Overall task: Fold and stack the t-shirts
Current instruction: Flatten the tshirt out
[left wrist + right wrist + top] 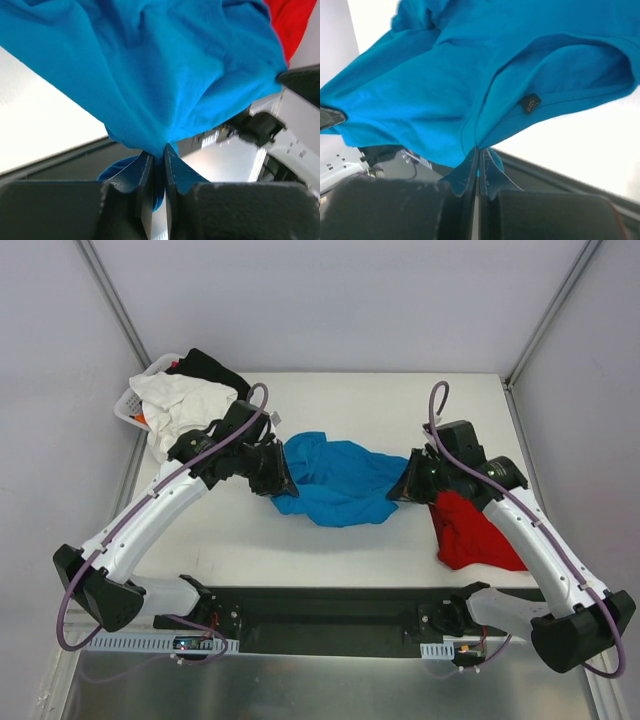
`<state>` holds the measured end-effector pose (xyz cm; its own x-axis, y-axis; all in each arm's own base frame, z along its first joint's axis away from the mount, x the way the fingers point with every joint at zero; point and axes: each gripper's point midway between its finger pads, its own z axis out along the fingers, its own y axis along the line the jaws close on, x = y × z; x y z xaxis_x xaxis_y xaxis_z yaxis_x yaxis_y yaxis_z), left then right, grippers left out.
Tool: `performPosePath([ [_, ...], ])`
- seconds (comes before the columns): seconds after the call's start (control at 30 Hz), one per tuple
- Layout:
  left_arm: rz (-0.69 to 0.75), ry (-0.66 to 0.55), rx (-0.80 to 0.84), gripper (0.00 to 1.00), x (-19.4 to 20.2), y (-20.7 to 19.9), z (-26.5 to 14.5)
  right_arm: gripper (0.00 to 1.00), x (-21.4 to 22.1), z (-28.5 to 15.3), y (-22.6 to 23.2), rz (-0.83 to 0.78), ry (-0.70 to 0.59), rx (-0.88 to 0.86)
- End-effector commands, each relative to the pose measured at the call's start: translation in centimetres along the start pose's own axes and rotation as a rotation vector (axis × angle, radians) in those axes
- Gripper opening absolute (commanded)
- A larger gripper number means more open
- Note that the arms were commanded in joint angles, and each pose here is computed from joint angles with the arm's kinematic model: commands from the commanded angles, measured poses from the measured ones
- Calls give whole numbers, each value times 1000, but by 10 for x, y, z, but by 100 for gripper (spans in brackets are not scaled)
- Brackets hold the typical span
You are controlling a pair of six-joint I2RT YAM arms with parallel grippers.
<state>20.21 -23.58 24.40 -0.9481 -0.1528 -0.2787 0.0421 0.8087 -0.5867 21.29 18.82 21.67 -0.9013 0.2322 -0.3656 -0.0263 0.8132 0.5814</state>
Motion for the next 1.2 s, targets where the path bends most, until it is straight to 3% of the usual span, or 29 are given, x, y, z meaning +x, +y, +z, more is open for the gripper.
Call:
performPosePath([
  [0.0,1,174,12,15,37,-3,-21,1,29,-24,-16,40,139,101],
  [0.03,-3,264,10,16,55,3,-19,1,45,-24,-28,49,203,136],
  [0.13,2,383,-60,16,92,34,-6,1,73,-24,-51,63,297,203],
  [0.43,-32,603,-161,15,170,96,-4,1,122,-37,-88,61,428,294],
  [0.53,-43,660,-210,17,188,116,-2,4,140,-35,-102,72,526,332],
  [0.6,-16,609,-284,17,182,129,-2,30,145,-34,-112,74,547,379],
  [0.63,2,567,-294,18,174,127,-2,52,142,-35,-112,65,521,378],
  [0.7,44,455,-342,18,146,122,-3,75,122,-37,-109,36,429,392],
  [0.73,52,431,-352,18,137,119,-2,97,117,-37,-108,27,417,403],
  [0.83,55,437,-349,19,121,105,13,100,109,-34,-116,6,424,459],
  [0.9,62,418,-337,19,109,93,20,99,99,-37,-121,-3,377,508],
  [0.97,83,363,-324,19,93,83,22,84,81,-47,-122,0,261,538],
  [1.0,96,330,-315,19,79,72,25,71,76,-48,-123,7,237,542],
  [1.03,106,309,-316,19,71,69,28,37,75,-46,-130,34,229,552],
  [1.1,119,331,-311,19,61,60,43,1,73,-34,-142,59,264,587],
  [1.17,148,317,-284,19,53,53,60,1,68,-16,-152,65,259,579],
])
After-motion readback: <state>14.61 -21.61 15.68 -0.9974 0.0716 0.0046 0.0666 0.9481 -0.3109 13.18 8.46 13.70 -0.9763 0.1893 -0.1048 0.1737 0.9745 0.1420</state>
